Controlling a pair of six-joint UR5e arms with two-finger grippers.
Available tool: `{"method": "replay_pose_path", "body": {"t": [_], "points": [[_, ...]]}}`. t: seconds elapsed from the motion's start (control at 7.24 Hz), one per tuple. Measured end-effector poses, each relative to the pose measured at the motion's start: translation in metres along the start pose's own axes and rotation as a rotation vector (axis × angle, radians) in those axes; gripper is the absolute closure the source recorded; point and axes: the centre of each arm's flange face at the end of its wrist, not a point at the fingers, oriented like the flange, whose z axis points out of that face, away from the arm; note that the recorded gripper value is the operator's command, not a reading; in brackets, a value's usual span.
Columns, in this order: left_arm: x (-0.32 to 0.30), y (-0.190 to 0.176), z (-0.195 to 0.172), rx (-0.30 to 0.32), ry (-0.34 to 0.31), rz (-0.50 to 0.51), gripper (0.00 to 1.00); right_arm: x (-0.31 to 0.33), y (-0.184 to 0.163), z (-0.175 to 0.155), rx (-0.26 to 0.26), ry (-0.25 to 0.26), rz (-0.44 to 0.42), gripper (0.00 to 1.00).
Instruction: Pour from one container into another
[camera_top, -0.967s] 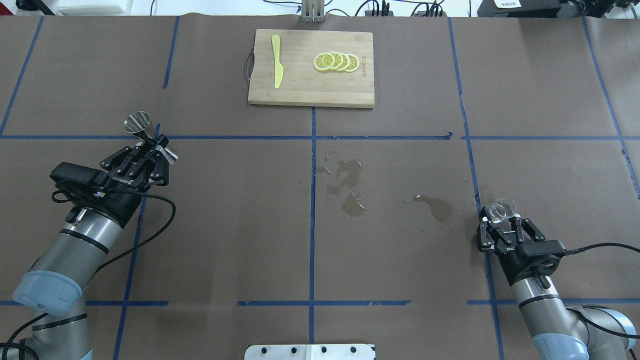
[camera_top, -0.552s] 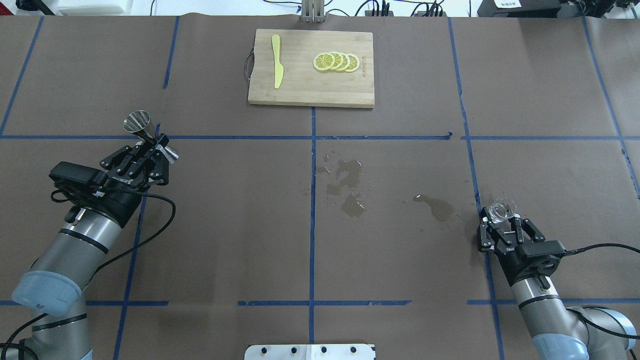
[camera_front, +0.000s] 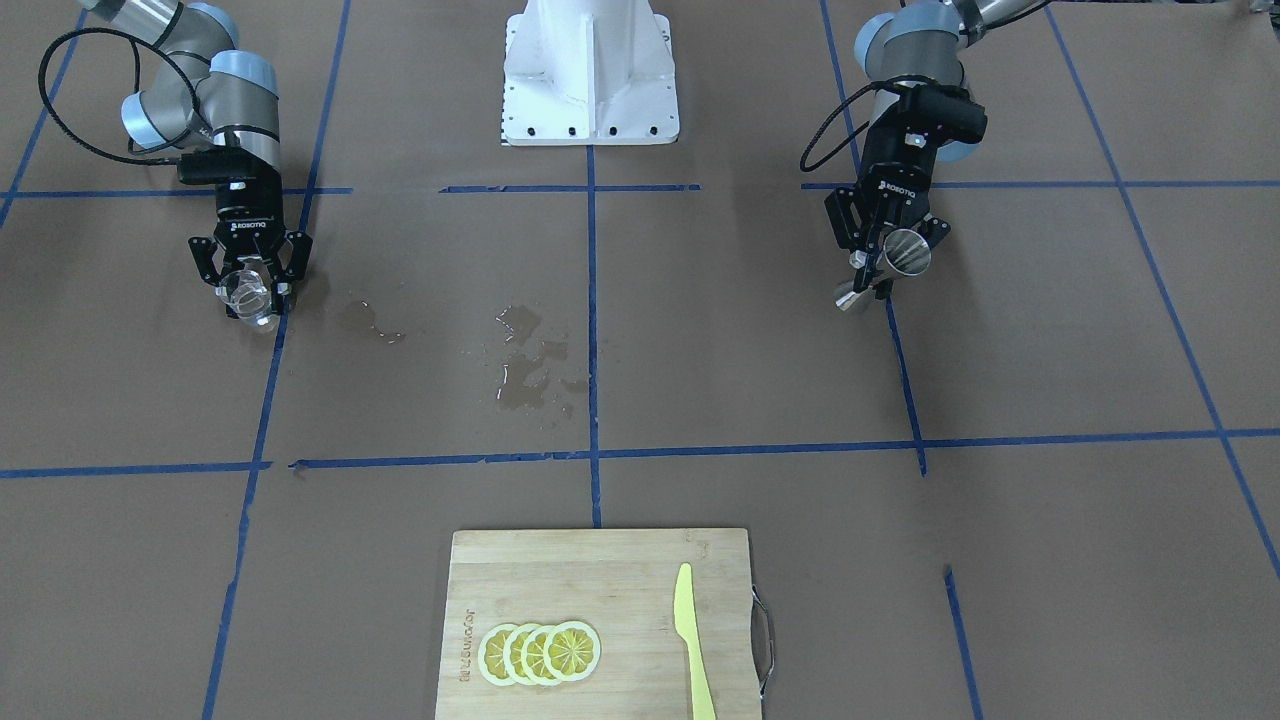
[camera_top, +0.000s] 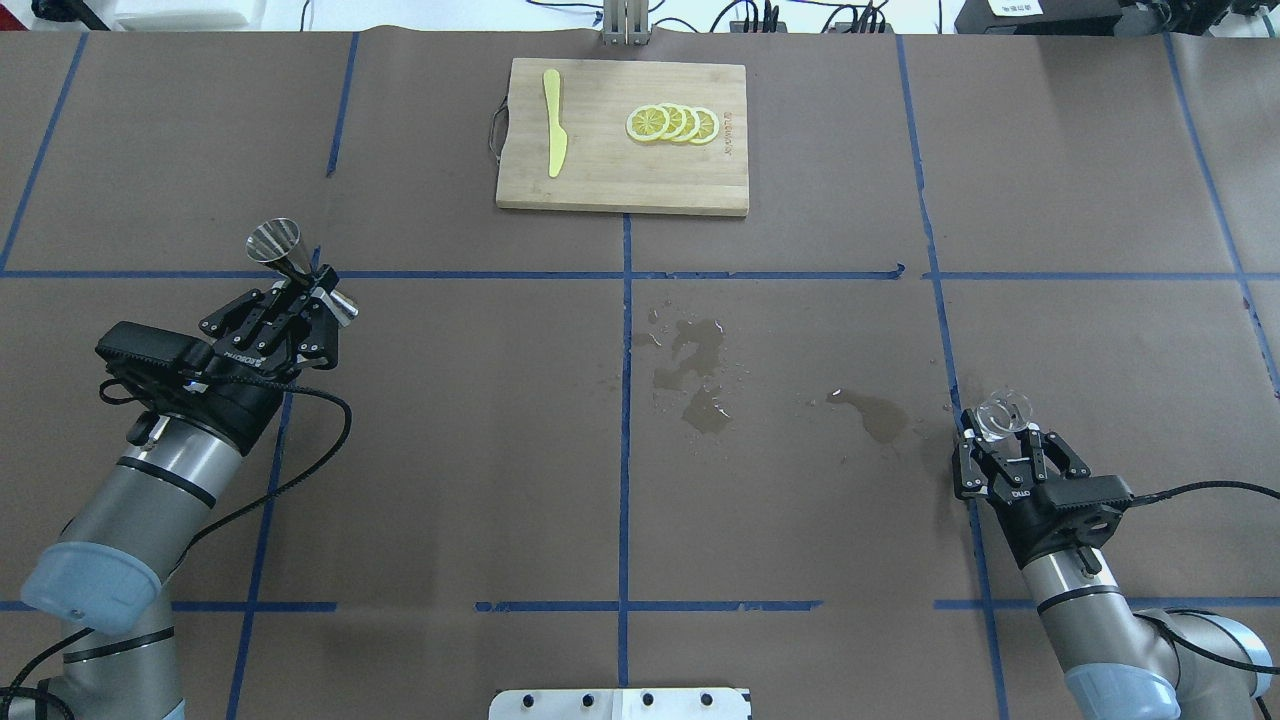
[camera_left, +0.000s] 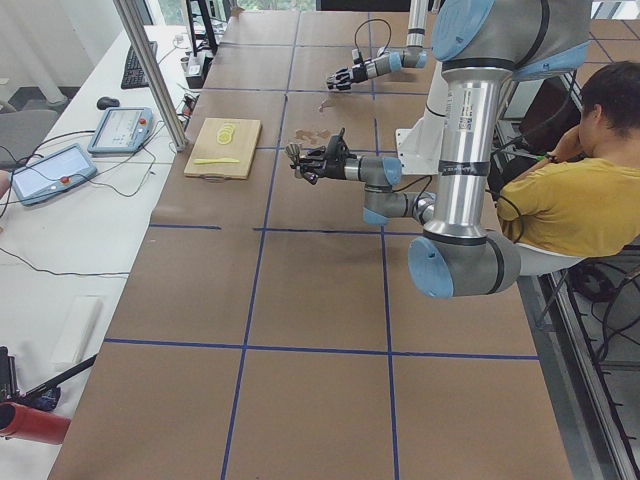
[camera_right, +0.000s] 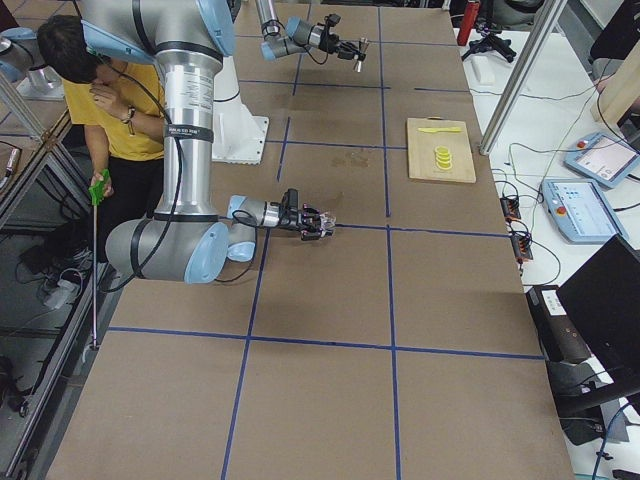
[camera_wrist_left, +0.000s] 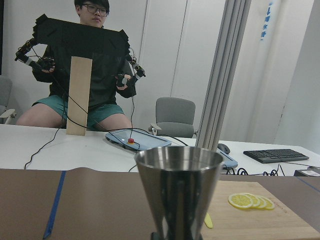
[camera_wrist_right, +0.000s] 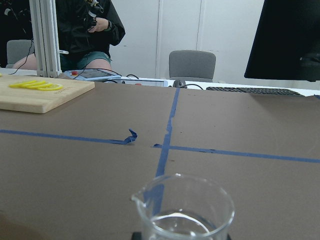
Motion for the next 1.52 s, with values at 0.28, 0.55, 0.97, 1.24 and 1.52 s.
{"method": "replay_pose_path", "body": {"t": [0.28,0.55,0.97,1.24,1.52], "points": [[0.004,0.0,-0.001,-0.002,0.006,0.0,1.0,0.006,-0.013,0.011,-0.004,0.014,-0.017,0.88],[0.011,0.0,0.0,-0.002,0.014,-0.002,1.0,0.007,-0.026,0.018,0.006,0.024,-0.019,0.93],[0.041,-0.001,0.011,0.01,0.035,-0.031,1.0,-0.01,-0.045,0.017,0.015,0.007,-0.018,0.99],[0.075,0.005,0.029,-0.01,0.022,0.002,1.0,-0.036,-0.065,0.014,0.029,-0.017,-0.004,1.0],[0.106,0.005,0.042,-0.045,0.034,0.084,1.0,-0.056,-0.086,0.012,0.043,-0.033,-0.027,1.0]]}}
